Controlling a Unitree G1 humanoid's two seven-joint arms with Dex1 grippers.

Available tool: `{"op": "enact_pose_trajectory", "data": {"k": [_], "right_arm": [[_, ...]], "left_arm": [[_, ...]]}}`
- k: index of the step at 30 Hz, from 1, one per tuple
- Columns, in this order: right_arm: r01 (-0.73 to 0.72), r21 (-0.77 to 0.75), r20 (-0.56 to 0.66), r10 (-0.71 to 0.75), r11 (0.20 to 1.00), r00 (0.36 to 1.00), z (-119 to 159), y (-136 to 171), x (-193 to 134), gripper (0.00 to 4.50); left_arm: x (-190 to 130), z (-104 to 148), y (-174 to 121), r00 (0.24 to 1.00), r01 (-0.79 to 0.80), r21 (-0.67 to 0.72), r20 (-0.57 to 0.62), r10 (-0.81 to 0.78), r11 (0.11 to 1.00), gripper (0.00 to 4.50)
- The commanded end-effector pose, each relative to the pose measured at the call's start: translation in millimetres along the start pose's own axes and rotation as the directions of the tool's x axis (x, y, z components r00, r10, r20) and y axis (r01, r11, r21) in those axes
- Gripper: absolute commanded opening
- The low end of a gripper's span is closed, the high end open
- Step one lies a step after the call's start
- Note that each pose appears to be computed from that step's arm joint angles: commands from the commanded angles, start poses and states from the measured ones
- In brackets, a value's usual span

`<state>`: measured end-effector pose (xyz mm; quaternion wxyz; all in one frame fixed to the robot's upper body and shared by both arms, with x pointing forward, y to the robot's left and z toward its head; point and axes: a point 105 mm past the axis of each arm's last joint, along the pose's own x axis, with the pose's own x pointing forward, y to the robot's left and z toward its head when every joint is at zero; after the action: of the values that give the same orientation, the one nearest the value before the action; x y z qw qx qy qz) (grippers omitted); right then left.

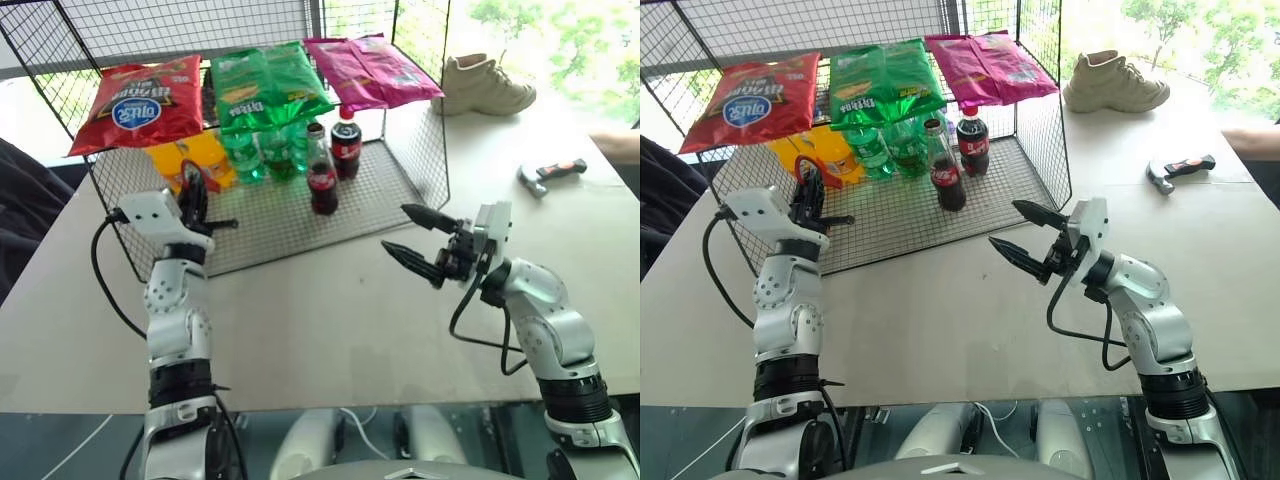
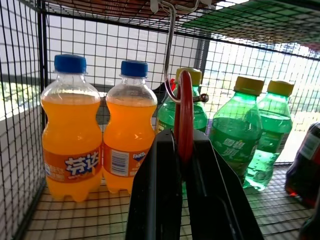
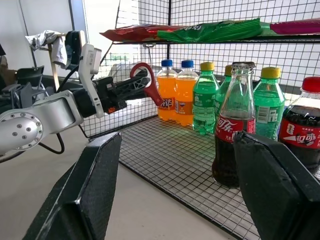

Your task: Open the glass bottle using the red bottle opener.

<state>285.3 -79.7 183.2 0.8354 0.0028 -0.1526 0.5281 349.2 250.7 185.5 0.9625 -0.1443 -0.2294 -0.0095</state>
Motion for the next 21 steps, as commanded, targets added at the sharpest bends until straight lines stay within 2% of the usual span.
{"op": "enact_pose_trajectory", "data": {"k": [1, 4, 8, 12, 17, 21], "right_arm": [[-0.002, -0.027, 0.027, 0.003, 1.0, 1.0, 9, 1, 1, 3.6], [0.004, -0.031, 0.03, -0.003, 1.0, 1.0, 10, -1, 2, 3.6], [0.018, -0.027, 0.035, -0.017, 0.999, 0.999, 12, -5, 3, 3.6], [0.024, 0.001, 0.022, -0.024, 1.0, 0.999, 10, -5, 3, 3.6], [0.065, 0.15, -0.062, -0.057, 0.987, 0.996, 1, -3, 11, 3.6], [-0.025, 0.265, -0.197, 0.079, 0.964, 0.977, -11, 14, 20, 3.6]], "left_arm": [[-3, 24, -18, 0.99, 0.118, -0.235, 0.099, -0.098, 0.965, 0.07], [-7, 28, -20, 0.987, 0.148, -0.341, 0.116, -0.115, 0.928, 0.07], [-12, 27, -21, 0.985, 0.169, -0.417, 0.104, -0.138, 0.893, 0.07], [-18, 20, -33, 0.971, 0.231, -0.503, 0.073, -0.226, 0.833, 0.07], [-35, 6, -71, 0.883, 0.372, -0.614, 0.004, -0.469, 0.696, 0.07], [-52, -11, -108, 0.718, 0.462, -0.688, -0.08, -0.691, 0.56, 0.07]]}}
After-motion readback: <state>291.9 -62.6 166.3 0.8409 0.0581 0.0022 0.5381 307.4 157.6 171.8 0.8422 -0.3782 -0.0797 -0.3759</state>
